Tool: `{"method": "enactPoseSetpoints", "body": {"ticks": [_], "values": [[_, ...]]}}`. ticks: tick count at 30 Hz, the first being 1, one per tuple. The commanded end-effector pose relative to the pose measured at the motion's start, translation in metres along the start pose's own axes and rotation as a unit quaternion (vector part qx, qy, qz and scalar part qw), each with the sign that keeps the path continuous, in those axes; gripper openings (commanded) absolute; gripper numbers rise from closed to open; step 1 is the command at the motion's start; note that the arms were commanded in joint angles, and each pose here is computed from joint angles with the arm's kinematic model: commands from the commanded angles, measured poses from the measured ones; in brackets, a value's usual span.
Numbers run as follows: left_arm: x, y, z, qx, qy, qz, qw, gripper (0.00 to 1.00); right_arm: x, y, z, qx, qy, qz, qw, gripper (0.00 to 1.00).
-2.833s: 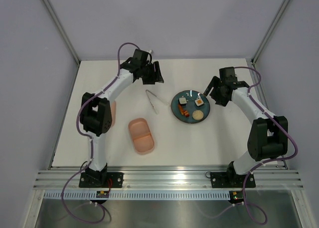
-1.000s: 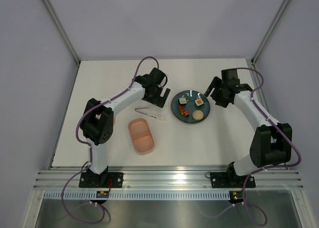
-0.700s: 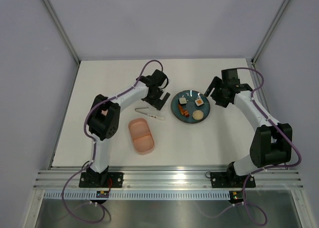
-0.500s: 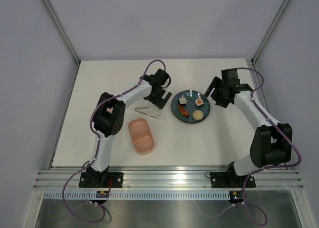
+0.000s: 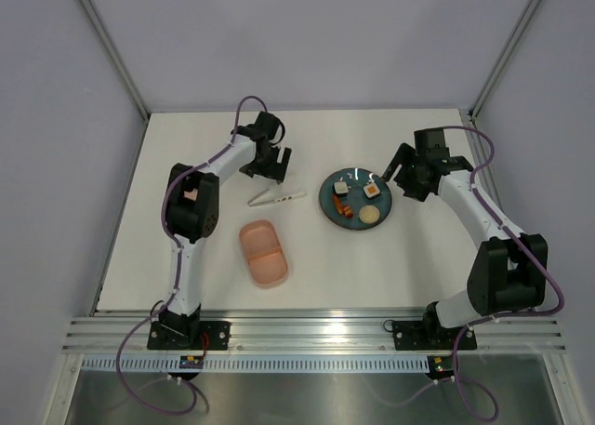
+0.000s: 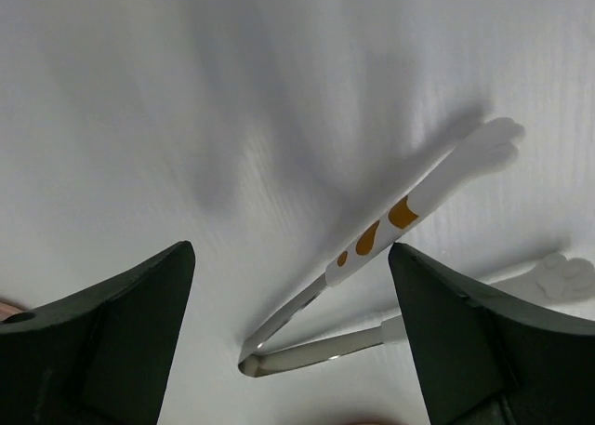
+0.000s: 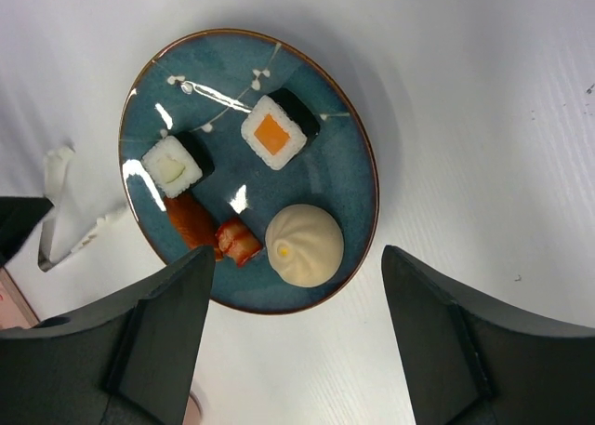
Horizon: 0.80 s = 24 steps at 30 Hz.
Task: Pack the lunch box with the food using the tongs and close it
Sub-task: Adjust the clamp at the center of the board.
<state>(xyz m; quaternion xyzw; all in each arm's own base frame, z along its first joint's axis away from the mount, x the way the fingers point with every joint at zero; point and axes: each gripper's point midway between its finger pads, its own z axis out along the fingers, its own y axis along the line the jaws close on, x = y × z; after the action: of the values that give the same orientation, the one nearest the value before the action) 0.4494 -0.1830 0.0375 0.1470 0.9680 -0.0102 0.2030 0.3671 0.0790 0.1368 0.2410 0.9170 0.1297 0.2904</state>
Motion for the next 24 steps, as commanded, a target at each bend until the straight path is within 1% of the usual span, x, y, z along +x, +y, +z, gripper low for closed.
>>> {"method": "enactPoseSetpoints", "body": {"ticks": [1,2,4,6,8,9,11,12,13,14,16,17,18,19,20,22,23,24], "values": [[-0.048,0.012,0.001,0.033,-0.065,-0.084,0.994,0.88,-0.019,0.008,-0.022,-0.007,-0.038,-0.012,0.999,0.81],[-0.051,0.013,0.003,0.048,-0.063,-0.099,0.992,0.88,-0.019,0.008,-0.025,-0.007,-0.039,-0.012,0.999,0.81],[-0.059,0.023,0.004,0.055,-0.06,-0.129,0.988,0.86,-0.018,0.008,-0.027,-0.006,-0.041,-0.011,0.999,0.81],[-0.064,0.022,-0.004,0.064,-0.068,-0.131,0.987,0.85,-0.019,0.007,-0.03,-0.007,-0.043,-0.009,0.999,0.81],[-0.063,0.019,-0.024,0.071,-0.085,-0.126,0.986,0.85,-0.018,0.007,-0.032,-0.009,-0.046,-0.007,0.999,0.8],[-0.067,0.02,-0.033,0.074,-0.105,-0.122,0.984,0.85,-0.018,0.007,-0.032,-0.009,-0.047,-0.005,0.999,0.81],[-0.057,0.019,-0.056,0.078,-0.119,-0.118,0.983,0.86,-0.019,0.008,-0.034,-0.012,-0.049,-0.001,0.999,0.8],[-0.057,0.016,-0.064,0.091,-0.132,-0.103,0.982,0.87,-0.019,0.01,-0.035,-0.016,-0.05,0.001,0.999,0.81],[-0.053,0.012,-0.07,0.102,-0.135,-0.088,0.982,0.9,-0.02,0.013,-0.037,-0.024,-0.051,0.001,0.998,0.8],[-0.045,0.008,-0.08,0.116,-0.136,-0.065,0.982,0.91,-0.022,0.015,-0.039,-0.028,-0.054,0.002,0.998,0.8],[-0.036,0.005,-0.086,0.118,-0.138,-0.043,0.982,0.92,-0.026,0.017,-0.042,-0.03,-0.061,0.001,0.998,0.8],[-0.024,0.01,-0.087,0.104,-0.137,-0.035,0.984,0.94,-0.027,0.017,-0.044,-0.031,-0.063,0.0,0.998,0.8],[-0.026,0.013,-0.087,0.095,-0.152,-0.032,0.983,0.98,-0.028,0.017,-0.045,-0.03,-0.066,-0.001,0.997,0.8],[-0.023,0.014,-0.086,0.09,-0.155,-0.027,0.983,0.99,-0.029,0.017,-0.046,-0.028,-0.069,-0.001,0.997,0.81],[-0.01,0.012,-0.081,0.096,-0.149,-0.005,0.984,0.99,-0.03,0.016,-0.047,-0.028,-0.071,-0.002,0.997,0.81],[-0.007,0.005,-0.078,0.112,-0.161,0.02,0.98,0.99,-0.029,0.015,-0.046,-0.026,-0.07,-0.005,0.997,0.81],[-0.01,0.004,-0.078,0.108,-0.184,0.057,0.975,0.99,-0.028,0.015,-0.047,-0.025,-0.07,-0.005,0.997,0.81],[0.003,-0.003,-0.077,0.098,-0.184,0.078,0.975,0.99,-0.028,0.014,-0.046,-0.024,-0.068,-0.005,0.997,0.81]]}}
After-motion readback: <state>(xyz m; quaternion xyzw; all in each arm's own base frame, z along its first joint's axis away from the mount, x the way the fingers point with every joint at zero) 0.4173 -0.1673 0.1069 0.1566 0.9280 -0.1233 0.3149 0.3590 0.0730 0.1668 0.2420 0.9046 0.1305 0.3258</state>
